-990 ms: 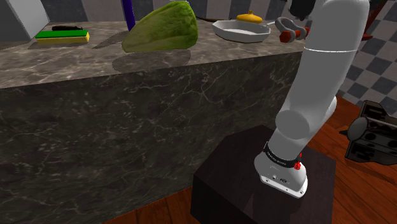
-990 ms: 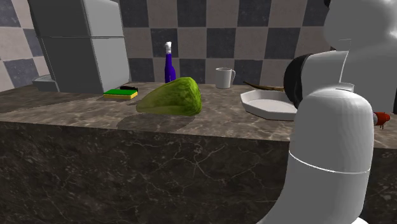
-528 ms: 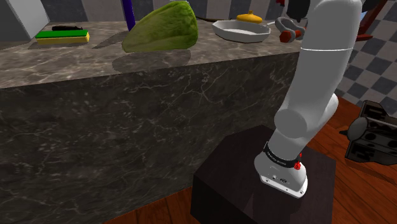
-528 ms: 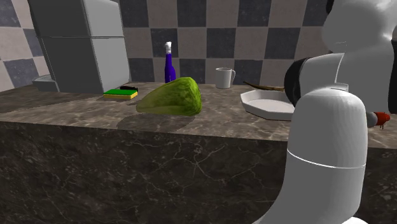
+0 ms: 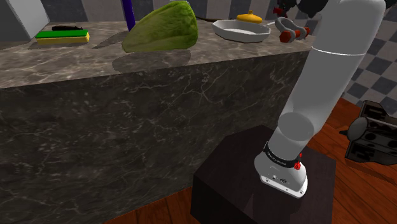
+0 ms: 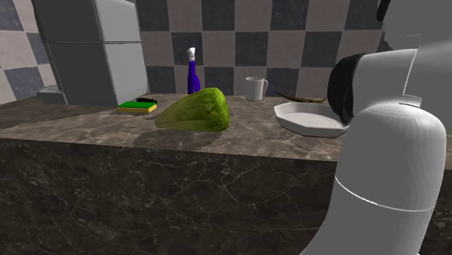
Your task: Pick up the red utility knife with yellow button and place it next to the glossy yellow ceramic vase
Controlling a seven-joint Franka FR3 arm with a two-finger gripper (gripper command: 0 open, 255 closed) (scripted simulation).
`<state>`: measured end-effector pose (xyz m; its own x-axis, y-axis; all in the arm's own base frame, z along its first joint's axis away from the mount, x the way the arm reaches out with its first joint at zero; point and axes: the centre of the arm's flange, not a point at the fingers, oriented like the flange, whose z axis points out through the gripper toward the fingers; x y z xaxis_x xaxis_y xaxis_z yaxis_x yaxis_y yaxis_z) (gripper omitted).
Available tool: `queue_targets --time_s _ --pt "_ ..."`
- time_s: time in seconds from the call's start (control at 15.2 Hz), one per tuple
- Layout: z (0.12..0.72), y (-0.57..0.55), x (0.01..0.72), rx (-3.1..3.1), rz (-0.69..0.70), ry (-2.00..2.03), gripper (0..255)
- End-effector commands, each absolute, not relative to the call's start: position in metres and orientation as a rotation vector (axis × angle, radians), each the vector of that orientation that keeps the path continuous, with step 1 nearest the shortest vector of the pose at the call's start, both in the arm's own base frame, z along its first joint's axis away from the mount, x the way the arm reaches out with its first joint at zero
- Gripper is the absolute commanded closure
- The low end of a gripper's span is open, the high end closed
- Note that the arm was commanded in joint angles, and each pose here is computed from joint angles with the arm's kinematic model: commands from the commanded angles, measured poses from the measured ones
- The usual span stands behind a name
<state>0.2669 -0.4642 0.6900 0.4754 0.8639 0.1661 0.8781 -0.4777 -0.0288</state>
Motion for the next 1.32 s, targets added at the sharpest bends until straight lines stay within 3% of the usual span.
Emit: queue_targets --time_s 0.0,0.66,1.19,1.25 --pt "0.678 -0.464 0.267 -2.602 -0.194 -1.543 255" --pt "0.623 -0.464 0.267 -2.602 -0.194 -1.543 255" --pt "0.623 -0.464 0.267 -2.602 -0.194 -1.543 255" --pt "0.622 -0.463 0.269 -2.603 -0.194 -1.543 0"
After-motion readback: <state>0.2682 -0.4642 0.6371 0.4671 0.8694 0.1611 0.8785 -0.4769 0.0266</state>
